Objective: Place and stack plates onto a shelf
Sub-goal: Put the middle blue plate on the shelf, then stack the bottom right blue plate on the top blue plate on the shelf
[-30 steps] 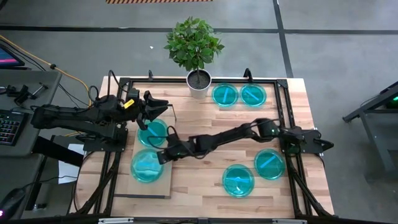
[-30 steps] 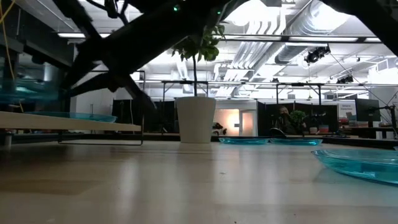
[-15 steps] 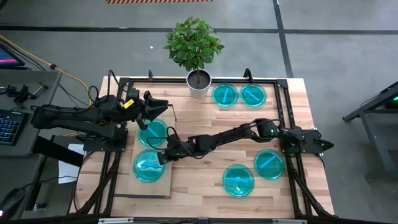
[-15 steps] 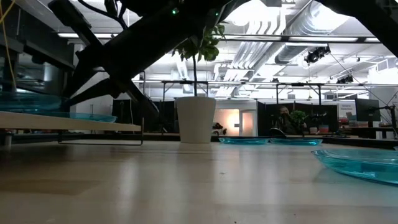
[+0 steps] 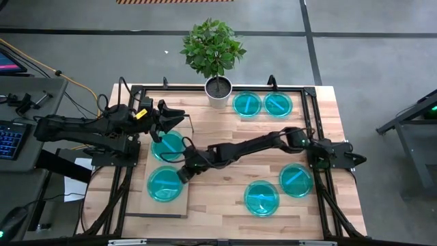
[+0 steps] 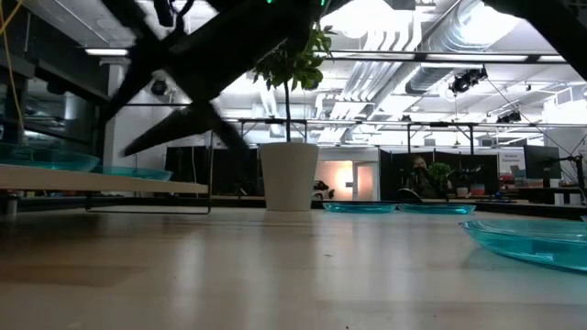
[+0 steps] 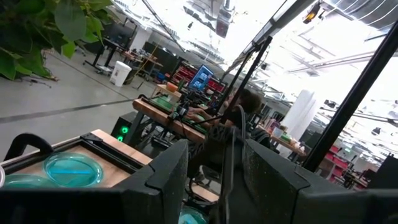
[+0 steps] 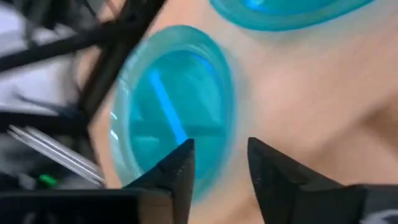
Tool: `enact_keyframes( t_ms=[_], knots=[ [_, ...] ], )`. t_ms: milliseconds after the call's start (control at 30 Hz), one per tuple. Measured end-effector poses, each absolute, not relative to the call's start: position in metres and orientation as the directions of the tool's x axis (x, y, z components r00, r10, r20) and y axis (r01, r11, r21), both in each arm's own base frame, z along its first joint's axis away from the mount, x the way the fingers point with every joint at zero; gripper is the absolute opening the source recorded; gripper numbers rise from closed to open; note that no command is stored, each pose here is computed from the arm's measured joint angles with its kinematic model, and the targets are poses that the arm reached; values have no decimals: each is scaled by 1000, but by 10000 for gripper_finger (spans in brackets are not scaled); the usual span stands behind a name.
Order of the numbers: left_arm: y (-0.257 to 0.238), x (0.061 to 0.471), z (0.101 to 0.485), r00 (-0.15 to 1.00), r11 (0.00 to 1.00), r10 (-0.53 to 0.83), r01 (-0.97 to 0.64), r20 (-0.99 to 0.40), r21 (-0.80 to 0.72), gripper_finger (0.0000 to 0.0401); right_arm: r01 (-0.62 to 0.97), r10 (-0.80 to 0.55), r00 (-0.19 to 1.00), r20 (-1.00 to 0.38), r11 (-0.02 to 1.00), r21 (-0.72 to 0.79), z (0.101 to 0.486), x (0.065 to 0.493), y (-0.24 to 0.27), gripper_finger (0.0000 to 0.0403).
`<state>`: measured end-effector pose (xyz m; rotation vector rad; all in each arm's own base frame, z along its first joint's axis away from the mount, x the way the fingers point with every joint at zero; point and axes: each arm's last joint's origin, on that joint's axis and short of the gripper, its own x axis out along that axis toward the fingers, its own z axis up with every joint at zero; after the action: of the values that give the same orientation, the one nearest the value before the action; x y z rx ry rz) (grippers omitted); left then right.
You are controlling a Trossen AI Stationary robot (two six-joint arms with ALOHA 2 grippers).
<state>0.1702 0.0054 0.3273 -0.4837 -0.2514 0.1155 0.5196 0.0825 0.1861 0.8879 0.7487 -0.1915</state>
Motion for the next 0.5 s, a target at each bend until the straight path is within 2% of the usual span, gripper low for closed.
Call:
enact_keyframes(
  t_ms=[167, 300, 367, 500],
  knots=[
    [5, 170, 327, 963, 880, 169, -50, 212, -473, 147, 506, 14, 535, -845, 795, 334, 213, 481, 78, 157],
    [5, 170, 327, 963, 880, 169, -51, 211, -473, 147, 543, -162, 329, -930, 839, 46, 223, 442, 84, 158],
    [5, 170, 327, 963, 880, 169, -51, 211, -472, 147, 560, -193, 266, -945, 828, -11, 221, 421, 87, 158],
    [5, 170, 327, 963, 880, 169, -52, 210, -472, 147, 655, -166, 254, -953, 755, 43, 207, 371, 92, 158]
  ],
)
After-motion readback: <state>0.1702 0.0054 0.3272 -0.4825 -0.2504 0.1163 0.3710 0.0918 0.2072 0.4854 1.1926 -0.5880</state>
